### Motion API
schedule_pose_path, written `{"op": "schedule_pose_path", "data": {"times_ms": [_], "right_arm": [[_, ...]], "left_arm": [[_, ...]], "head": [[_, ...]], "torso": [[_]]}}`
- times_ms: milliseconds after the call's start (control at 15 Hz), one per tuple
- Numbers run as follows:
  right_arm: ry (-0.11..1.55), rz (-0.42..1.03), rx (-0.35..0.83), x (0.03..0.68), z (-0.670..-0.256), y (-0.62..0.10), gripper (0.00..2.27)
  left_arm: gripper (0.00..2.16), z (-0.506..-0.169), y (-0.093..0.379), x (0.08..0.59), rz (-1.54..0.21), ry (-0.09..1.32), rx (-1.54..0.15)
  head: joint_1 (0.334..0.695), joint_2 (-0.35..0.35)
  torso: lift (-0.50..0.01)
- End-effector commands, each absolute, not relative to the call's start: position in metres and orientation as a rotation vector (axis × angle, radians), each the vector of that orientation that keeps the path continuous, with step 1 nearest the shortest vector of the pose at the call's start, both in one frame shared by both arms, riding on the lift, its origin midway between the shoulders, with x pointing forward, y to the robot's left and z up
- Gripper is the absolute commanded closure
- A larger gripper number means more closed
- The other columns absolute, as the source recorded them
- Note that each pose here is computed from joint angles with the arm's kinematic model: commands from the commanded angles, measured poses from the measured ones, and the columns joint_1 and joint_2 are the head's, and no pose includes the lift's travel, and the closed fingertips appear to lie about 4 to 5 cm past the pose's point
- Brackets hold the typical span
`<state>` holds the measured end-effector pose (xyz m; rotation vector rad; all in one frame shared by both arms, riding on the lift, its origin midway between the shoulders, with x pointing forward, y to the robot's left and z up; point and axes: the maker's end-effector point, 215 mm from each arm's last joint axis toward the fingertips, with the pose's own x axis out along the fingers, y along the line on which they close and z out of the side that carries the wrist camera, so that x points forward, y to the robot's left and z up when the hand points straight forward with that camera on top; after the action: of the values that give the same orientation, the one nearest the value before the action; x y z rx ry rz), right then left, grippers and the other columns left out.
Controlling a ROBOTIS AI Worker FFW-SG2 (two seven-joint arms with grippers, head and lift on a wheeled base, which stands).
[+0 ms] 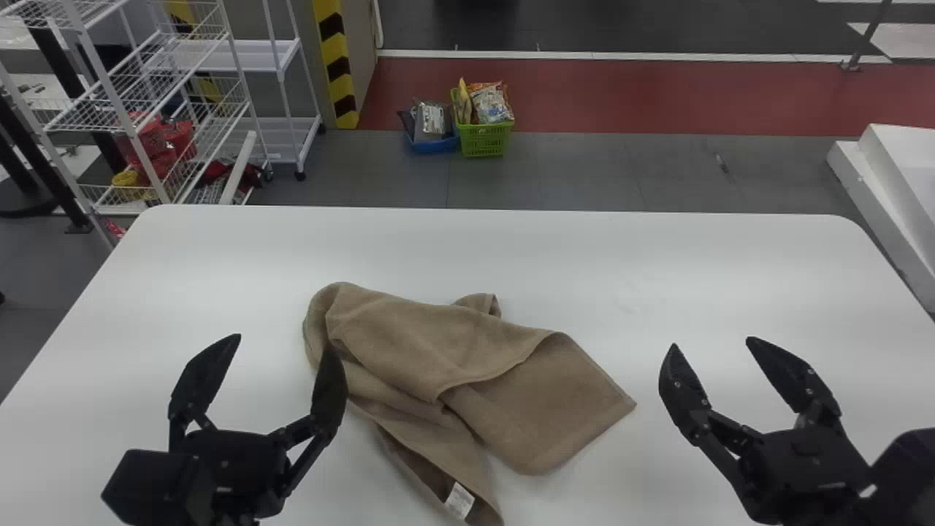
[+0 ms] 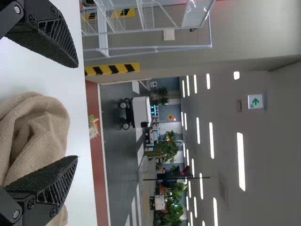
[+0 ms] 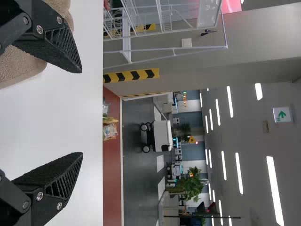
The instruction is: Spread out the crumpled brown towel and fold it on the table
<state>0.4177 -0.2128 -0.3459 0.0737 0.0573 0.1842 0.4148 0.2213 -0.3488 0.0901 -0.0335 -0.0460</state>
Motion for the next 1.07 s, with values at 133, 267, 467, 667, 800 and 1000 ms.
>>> {"op": "schedule_pose_path", "data": {"times_ms": [133,267,467,667,800,1000], "right_arm": [[0.061,0.184,0.075,0.418,-0.347,-0.213,0.22],[0.080,0.186,0.075,0.419,-0.352,-0.212,0.22],[0.125,0.225,0.084,0.421,-0.363,-0.204,0.22],[0.156,0.270,0.090,0.424,-0.369,-0.195,0.22],[0.155,0.274,0.092,0.425,-0.370,-0.193,0.22],[0.162,0.275,0.093,0.427,-0.373,-0.192,0.22]], "left_arm": [[0.13,-0.349,0.221,0.414,-0.047,-0.032,0.089],[0.13,-0.350,0.220,0.414,-0.049,-0.030,0.089],[0.13,-0.351,0.220,0.414,-0.050,-0.027,0.095],[0.13,-0.352,0.219,0.414,-0.052,-0.024,0.099],[0.13,-0.354,0.219,0.413,-0.053,-0.018,0.100],[0.13,-0.355,0.219,0.413,-0.051,-0.018,0.100]], "head": [[0.695,0.011],[0.695,0.010],[0.695,0.012],[0.695,0.029],[0.695,0.033],[0.695,0.036]], "torso": [[-0.127],[-0.127],[-0.127],[-0.127],[-0.127],[-0.127]]}}
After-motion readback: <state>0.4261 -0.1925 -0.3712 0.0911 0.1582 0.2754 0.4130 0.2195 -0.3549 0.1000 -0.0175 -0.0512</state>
